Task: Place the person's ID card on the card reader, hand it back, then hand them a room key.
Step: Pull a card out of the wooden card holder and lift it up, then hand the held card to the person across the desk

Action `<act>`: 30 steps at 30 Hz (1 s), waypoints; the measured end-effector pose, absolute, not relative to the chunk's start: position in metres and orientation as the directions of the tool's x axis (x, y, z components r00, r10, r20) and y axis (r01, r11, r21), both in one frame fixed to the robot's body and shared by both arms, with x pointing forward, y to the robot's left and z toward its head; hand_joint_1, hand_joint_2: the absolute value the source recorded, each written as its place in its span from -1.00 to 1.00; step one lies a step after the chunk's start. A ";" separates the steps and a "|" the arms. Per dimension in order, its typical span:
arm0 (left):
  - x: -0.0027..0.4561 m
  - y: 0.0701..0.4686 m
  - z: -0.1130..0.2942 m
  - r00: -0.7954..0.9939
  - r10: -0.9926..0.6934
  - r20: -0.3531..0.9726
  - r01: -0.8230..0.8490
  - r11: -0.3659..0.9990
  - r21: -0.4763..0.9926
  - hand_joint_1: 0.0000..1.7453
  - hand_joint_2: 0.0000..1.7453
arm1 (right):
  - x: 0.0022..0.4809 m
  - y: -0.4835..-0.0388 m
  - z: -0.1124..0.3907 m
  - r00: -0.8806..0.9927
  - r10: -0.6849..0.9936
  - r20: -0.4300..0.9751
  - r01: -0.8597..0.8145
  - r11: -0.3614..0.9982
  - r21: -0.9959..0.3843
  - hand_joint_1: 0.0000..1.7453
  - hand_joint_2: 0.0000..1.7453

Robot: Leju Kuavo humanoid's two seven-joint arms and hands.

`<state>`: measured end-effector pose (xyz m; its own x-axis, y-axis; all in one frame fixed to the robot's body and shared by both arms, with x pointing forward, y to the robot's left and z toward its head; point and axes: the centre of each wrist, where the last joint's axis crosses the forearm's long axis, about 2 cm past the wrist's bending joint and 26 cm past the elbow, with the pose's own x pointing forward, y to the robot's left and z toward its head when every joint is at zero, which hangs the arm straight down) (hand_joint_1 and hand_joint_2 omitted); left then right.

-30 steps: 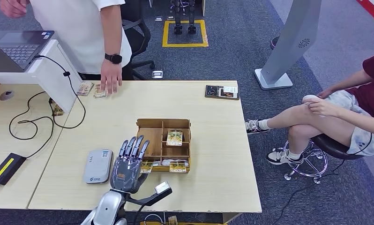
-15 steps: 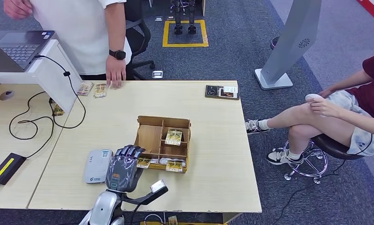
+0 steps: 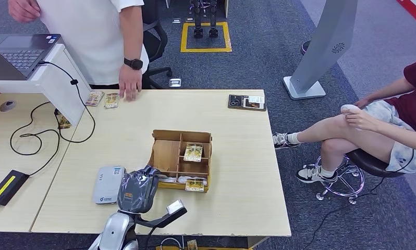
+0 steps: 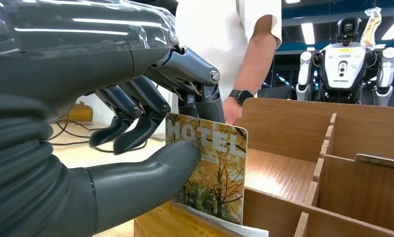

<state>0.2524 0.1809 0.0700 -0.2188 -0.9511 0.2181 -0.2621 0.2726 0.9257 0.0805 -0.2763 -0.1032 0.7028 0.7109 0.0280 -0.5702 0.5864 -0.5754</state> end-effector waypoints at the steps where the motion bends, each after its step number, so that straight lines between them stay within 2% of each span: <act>1: 0.252 0.181 0.070 -0.222 -0.950 0.219 -0.264 0.275 0.925 1.00 1.00 | 0.081 -0.276 -0.103 0.703 0.711 0.028 -0.570 0.586 -0.576 -1.00 1.00; 13: 0.252 0.182 0.072 -0.255 -0.932 0.257 -0.294 0.328 0.898 1.00 1.00 | 0.080 -0.276 -0.103 0.701 0.712 0.031 -0.568 0.585 -0.578 -1.00 1.00; 18: 0.265 0.184 0.092 -0.278 -0.913 0.299 -0.361 0.388 0.848 1.00 1.00 | 0.081 -0.276 -0.103 0.691 0.723 0.026 -0.578 0.574 -0.580 -1.00 1.00; 30: 0.320 0.200 0.148 -0.264 -0.913 0.310 -0.516 0.405 0.754 1.00 1.00 | 0.087 -0.275 -0.102 0.667 0.745 0.024 -0.596 0.553 -0.582 -1.00 1.00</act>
